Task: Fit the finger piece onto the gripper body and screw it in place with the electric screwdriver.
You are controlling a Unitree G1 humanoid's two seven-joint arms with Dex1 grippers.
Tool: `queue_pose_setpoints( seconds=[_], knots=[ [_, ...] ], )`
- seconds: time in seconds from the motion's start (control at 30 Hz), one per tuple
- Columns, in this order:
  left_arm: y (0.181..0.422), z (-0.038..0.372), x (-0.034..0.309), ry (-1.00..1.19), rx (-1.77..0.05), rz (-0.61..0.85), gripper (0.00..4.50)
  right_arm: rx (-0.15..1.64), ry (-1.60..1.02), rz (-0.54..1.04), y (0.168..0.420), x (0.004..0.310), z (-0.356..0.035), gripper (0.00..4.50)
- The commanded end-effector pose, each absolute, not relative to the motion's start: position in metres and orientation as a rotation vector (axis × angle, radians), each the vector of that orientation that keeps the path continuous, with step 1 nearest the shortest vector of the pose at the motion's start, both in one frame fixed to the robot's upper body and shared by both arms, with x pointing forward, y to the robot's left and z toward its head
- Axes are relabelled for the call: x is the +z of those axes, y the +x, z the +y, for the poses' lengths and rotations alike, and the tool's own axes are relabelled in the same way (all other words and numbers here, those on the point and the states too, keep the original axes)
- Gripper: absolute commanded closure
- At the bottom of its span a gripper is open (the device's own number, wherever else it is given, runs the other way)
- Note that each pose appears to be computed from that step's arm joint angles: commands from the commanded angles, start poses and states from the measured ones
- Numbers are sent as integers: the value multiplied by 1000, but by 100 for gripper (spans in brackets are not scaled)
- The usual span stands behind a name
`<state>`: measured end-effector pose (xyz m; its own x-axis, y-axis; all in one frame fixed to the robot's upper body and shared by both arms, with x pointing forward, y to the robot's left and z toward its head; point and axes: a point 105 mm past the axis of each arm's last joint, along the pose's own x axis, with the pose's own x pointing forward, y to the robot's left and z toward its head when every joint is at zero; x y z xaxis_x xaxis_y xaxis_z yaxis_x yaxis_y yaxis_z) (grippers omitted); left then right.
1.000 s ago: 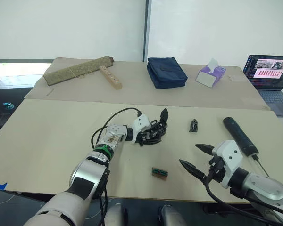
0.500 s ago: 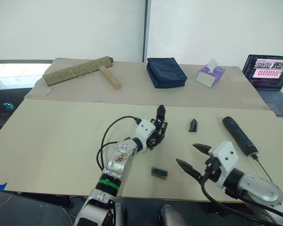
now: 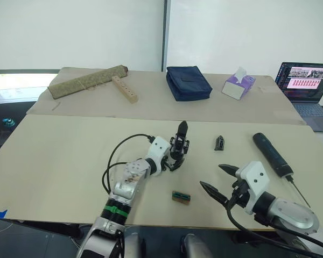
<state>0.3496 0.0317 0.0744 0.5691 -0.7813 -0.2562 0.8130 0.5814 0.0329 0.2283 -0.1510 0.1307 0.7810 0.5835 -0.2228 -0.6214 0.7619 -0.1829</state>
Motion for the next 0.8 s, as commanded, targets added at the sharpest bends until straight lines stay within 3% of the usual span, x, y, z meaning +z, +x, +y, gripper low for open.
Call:
queue_pose_setpoints(
  seconds=[0.03, 0.17, 0.33, 0.53, 0.63, 0.7, 0.73, 0.8],
  knots=[
    [359, 42, 76, 264, -1115, 207, 8, 662, -277, 93, 230, 145, -152, 0],
    [365, 34, 86, 365, -1376, 148, 8, 674, -288, 92, 232, 147, -152, 0],
    [385, 22, 90, 369, -1295, 135, 8, 680, -290, 100, 230, 146, -152, 0],
    [382, 8, 90, 317, -1328, 132, 8, 680, -288, 104, 229, 146, -151, 0],
    [379, 6, 89, 296, -1341, 118, 95, 682, -287, 105, 228, 146, -149, 0],
    [375, 6, 89, 279, -1362, 103, 191, 680, -287, 104, 227, 146, -149, 0],
    [374, 5, 88, 268, -1363, 96, 214, 677, -286, 105, 227, 146, -150, 0],
    [367, 0, 89, 203, -1376, 77, 210, 671, -285, 106, 226, 146, -150, 0]
  ],
)
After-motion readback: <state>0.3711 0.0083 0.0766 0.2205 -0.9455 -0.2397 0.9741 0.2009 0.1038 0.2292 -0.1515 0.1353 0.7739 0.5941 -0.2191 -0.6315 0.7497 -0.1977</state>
